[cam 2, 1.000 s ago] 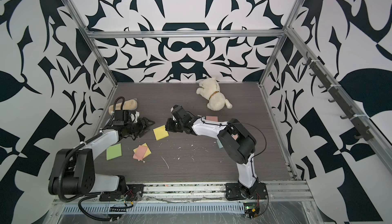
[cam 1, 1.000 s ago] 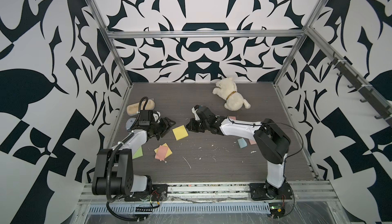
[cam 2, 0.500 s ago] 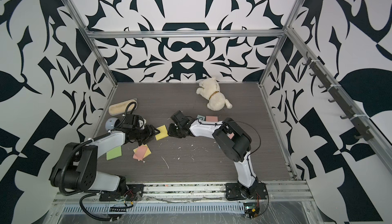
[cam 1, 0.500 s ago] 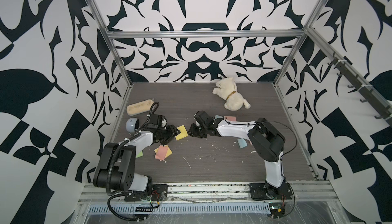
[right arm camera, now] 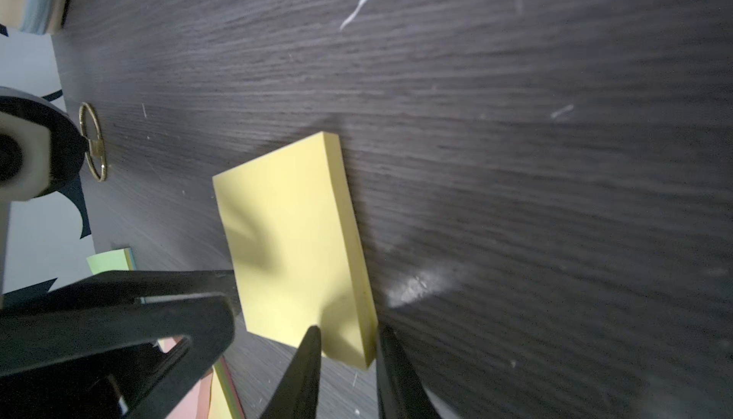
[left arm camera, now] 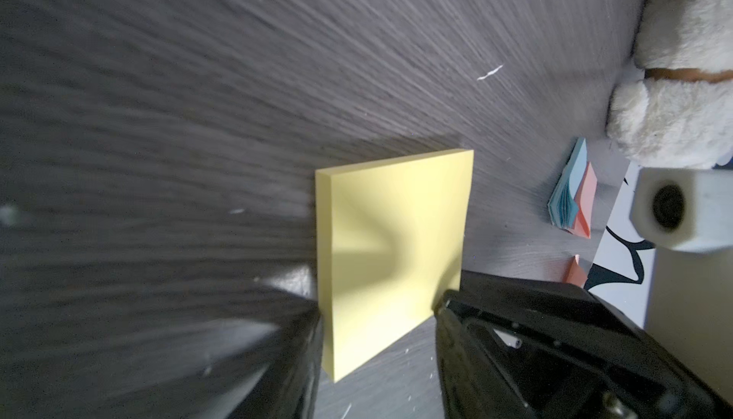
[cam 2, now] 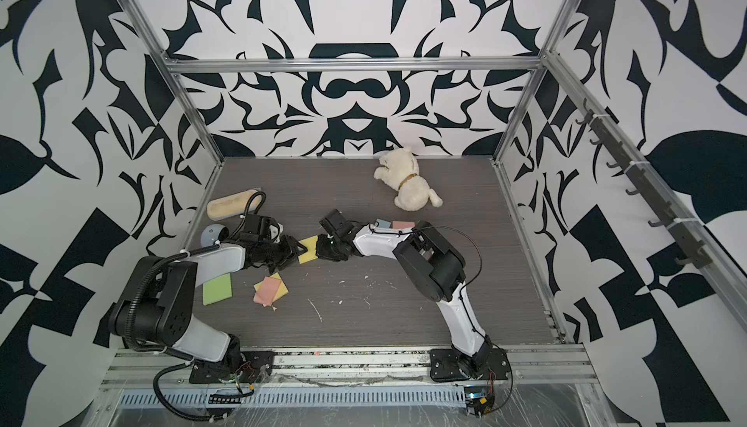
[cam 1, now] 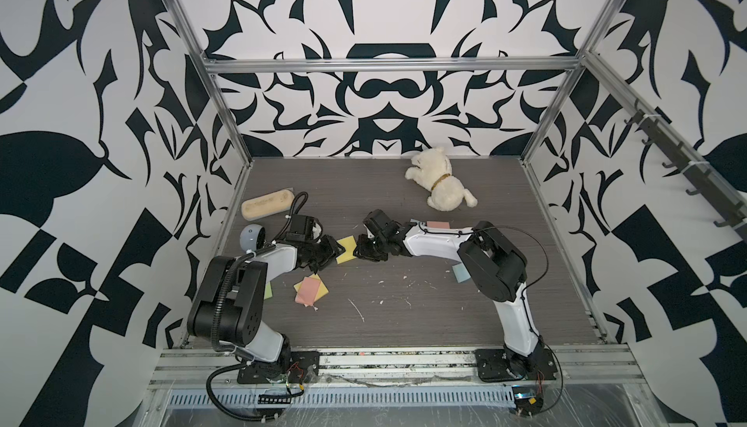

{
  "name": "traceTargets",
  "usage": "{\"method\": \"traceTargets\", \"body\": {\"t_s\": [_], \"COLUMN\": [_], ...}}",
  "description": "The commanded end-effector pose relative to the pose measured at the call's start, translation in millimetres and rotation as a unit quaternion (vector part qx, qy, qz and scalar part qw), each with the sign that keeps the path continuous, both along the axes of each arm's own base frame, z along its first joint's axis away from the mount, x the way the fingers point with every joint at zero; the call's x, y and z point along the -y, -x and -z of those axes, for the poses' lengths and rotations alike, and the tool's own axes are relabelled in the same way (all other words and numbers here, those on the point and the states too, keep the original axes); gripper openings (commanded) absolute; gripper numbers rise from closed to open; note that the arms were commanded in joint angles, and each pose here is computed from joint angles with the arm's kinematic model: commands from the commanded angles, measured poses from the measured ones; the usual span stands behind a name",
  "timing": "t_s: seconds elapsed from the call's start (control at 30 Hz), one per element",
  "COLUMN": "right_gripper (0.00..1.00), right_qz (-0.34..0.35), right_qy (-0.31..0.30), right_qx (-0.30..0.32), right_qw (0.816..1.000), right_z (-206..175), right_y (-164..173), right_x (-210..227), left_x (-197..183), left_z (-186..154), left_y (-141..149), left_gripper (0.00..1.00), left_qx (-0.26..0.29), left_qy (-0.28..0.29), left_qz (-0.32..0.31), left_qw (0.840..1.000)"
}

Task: Tear off pages from different memo pads
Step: Pick up the memo pad from the center of the board.

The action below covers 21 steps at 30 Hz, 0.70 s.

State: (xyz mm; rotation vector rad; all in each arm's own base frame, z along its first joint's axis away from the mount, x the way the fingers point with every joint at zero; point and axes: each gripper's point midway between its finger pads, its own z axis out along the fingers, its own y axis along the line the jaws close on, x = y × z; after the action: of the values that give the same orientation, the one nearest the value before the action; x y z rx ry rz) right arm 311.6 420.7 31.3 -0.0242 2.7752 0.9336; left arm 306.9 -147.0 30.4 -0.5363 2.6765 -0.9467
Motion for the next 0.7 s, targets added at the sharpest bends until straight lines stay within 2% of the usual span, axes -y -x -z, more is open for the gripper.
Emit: {"method": "traceTargets", "body": {"t_s": [0.0,0.13,0.23,0.47,0.67], "right_gripper": [0.22,0.09,0.0,0.0,0.0], "right_qz": [-0.013,-0.013,-0.013,0.003,0.016], "right_qy": [-0.026,-0.038,-0.075,-0.161,-0.209], "right_qx": [0.014,0.023,0.05,0.081,0.085], "right_qw": [0.999,0.999,0.996,0.984,0.974], "right_z": [-21.6,-27.7,-47.7,-98.6,-126.6], "right_y": [1.1,1.6,-1.4,-6.9,-6.2], "right_x": [-14.9,-15.2,-17.0,-20.0,-5.7], "left_x": [-5.3,-4.7,-4.7,-2.3,-11.2], "left_z": [29.2,27.8,19.4,-28.9,-97.2], "left_y": [21.7,23.1,22.3,15.2,8.7], "left_gripper": [0.48,0.48,0.51,0.6,0.67], "left_qx": [-0.054,-0.054,-0.046,-0.01,0.082], "left_qy": [-0.026,-0.024,-0.023,-0.014,0.018], "left_qz": [0.002,0.003,0.004,0.021,0.019], "left_qw": [0.998,0.998,0.999,1.0,0.996]}}
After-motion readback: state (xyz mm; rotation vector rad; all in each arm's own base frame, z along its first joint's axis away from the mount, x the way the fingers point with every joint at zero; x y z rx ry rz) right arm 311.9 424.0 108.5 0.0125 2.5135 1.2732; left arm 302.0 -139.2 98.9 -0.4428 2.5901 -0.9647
